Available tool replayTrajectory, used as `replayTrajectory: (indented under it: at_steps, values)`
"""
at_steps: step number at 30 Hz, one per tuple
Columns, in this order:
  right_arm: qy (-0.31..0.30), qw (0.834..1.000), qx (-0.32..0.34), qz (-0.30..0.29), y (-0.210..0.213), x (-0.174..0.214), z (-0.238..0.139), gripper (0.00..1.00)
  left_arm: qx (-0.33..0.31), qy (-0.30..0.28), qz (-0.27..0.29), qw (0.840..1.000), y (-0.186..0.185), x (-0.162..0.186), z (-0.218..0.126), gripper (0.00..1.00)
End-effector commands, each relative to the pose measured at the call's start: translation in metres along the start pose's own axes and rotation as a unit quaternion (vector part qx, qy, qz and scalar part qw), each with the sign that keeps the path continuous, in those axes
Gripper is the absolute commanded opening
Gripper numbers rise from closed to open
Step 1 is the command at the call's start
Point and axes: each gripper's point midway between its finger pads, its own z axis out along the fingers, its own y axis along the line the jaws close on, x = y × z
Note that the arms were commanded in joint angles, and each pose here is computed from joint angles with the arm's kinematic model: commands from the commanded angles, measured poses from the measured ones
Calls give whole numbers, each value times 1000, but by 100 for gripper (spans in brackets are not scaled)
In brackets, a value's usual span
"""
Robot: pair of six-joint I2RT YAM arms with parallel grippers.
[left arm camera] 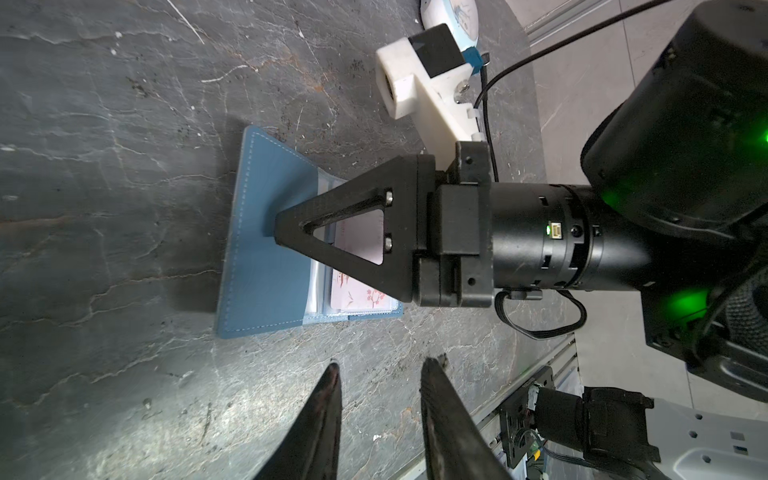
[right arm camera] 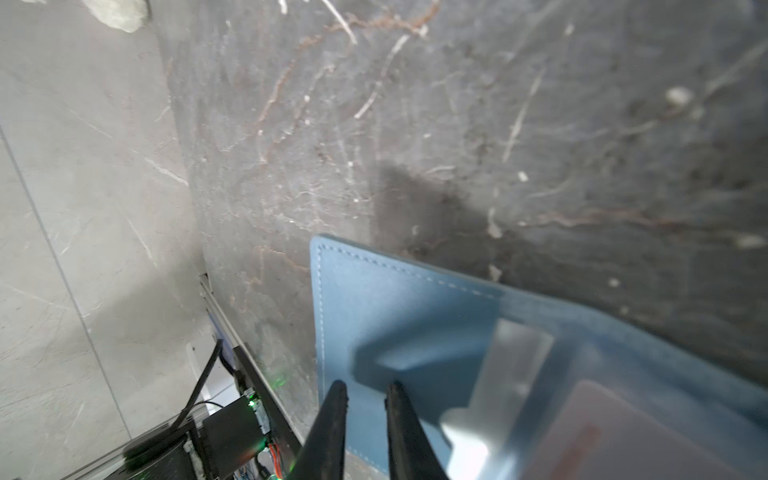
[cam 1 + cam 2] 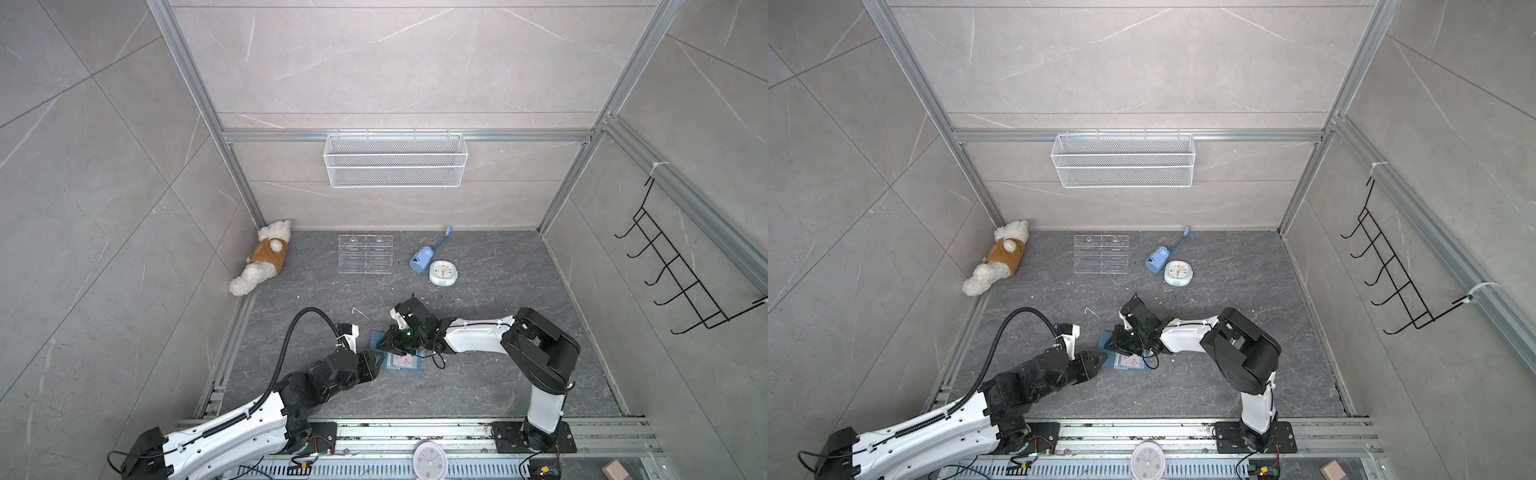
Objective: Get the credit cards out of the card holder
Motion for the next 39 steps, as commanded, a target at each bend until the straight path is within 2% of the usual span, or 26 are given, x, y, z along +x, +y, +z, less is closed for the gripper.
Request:
replayTrajectory:
  at_steps: [1, 9, 18, 26, 39]
  values:
    - [4, 1000, 11, 3, -5, 1, 5, 22, 53, -13, -13, 998, -27, -9, 2, 35]
    - [7, 999, 35, 1, -16, 7, 0, 21, 60, -2, -63, 996, -15, -18, 18, 35]
    - [13, 999, 47, 3, -25, 15, 2, 17, 32, 23, -118, 992, 4, -30, 41, 31]
    - [11, 998, 54, 3, -31, 19, 0, 15, 8, 22, -163, 986, 26, -34, 58, 29]
    - [5, 998, 58, -7, -20, 20, -13, 15, -45, 60, -173, 982, 53, -12, 70, 26]
